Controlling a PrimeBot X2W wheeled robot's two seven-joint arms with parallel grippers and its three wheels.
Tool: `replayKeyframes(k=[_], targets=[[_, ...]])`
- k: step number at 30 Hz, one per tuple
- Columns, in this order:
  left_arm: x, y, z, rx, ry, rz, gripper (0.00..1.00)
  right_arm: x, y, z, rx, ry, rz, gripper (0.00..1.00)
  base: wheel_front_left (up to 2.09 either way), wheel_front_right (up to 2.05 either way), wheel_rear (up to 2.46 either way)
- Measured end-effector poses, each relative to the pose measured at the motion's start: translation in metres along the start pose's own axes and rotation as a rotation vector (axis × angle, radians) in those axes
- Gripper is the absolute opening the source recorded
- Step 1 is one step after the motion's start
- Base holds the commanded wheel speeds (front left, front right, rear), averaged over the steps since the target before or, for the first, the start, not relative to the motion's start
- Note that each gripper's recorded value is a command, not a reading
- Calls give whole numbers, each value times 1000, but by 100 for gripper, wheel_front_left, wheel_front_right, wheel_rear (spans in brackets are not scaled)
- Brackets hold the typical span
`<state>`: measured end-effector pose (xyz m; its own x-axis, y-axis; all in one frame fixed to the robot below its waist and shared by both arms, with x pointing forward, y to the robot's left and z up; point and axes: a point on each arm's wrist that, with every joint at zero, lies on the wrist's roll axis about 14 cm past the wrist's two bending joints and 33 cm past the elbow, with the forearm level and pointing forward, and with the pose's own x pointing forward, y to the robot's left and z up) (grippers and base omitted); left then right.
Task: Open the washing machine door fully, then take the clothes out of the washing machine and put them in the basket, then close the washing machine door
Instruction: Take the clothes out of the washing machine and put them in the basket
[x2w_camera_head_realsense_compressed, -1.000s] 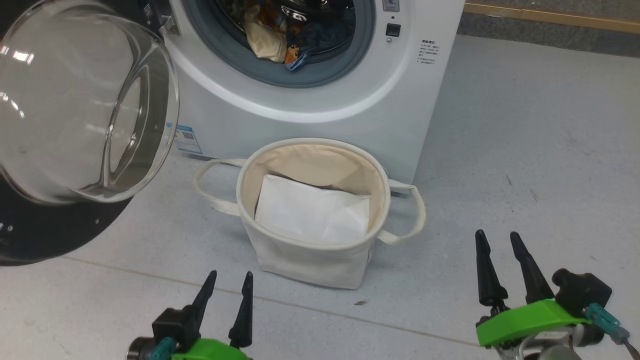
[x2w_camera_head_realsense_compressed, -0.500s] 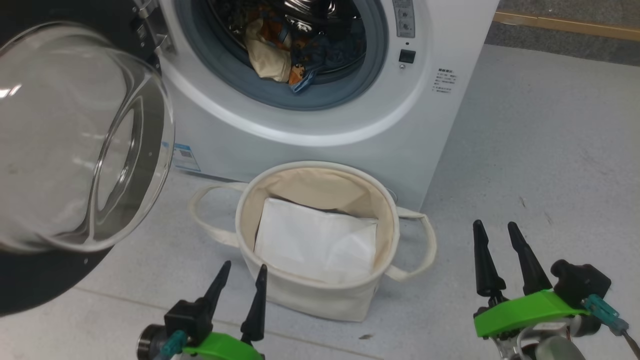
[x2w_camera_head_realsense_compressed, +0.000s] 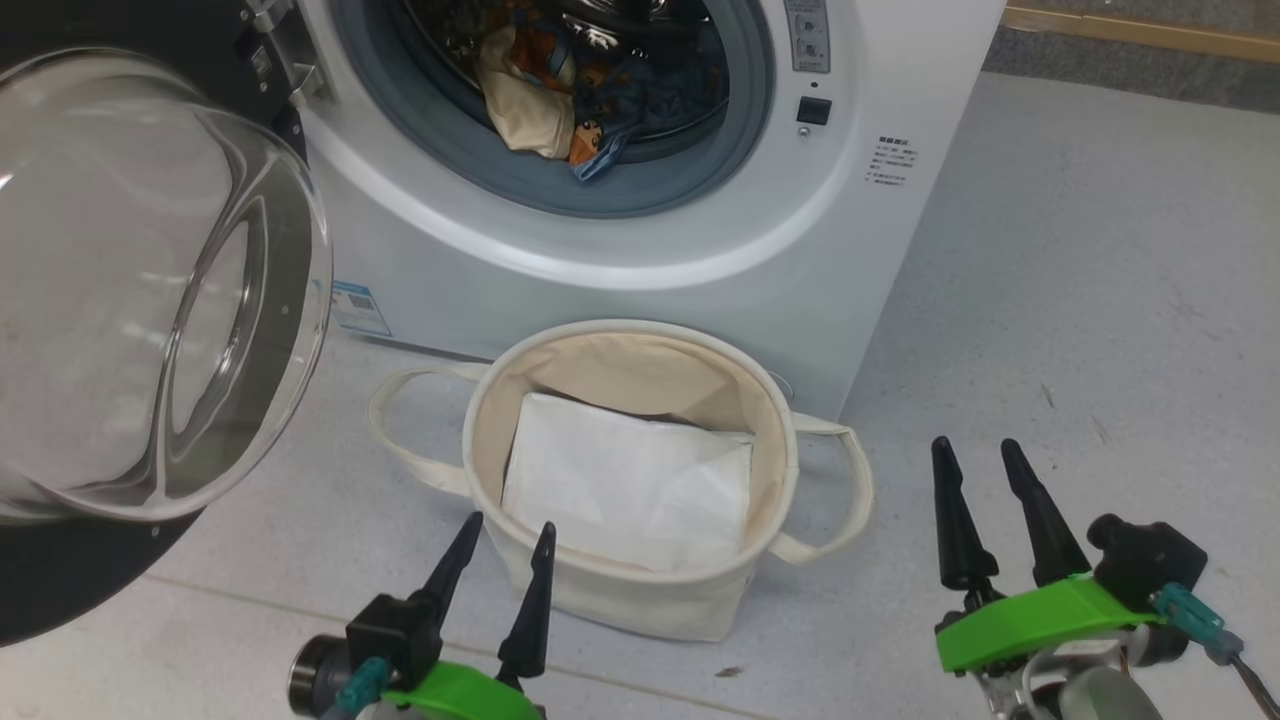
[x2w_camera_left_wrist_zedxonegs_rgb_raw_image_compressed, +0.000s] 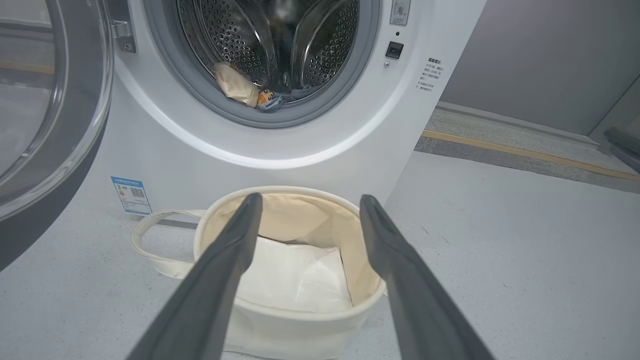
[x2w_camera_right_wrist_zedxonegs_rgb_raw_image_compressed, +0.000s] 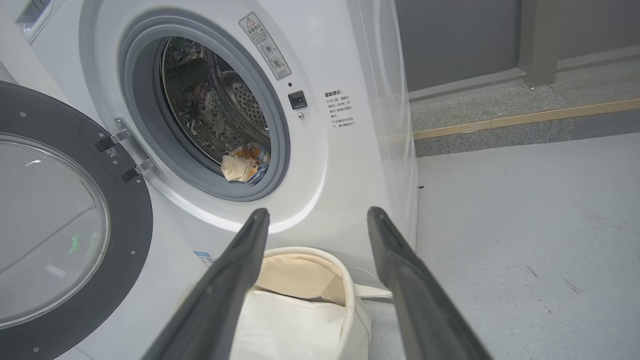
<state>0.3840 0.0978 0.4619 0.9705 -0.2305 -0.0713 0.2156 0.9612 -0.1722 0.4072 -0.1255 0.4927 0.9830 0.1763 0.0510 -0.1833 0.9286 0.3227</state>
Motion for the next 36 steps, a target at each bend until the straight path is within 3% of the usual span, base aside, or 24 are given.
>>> replayKeyframes(k=[16,23,36], targets=[[28,18,-3,36,12,50,100,6,16,-24,0,62,58,100,0,0,0],[91,29,15,90,-40,27,100,20,7,-37,7,85,47,100,0,0,0],[251,62,41,178,-98,33,100,52,-25,-82,50,162,-2,100,0,0,0]])
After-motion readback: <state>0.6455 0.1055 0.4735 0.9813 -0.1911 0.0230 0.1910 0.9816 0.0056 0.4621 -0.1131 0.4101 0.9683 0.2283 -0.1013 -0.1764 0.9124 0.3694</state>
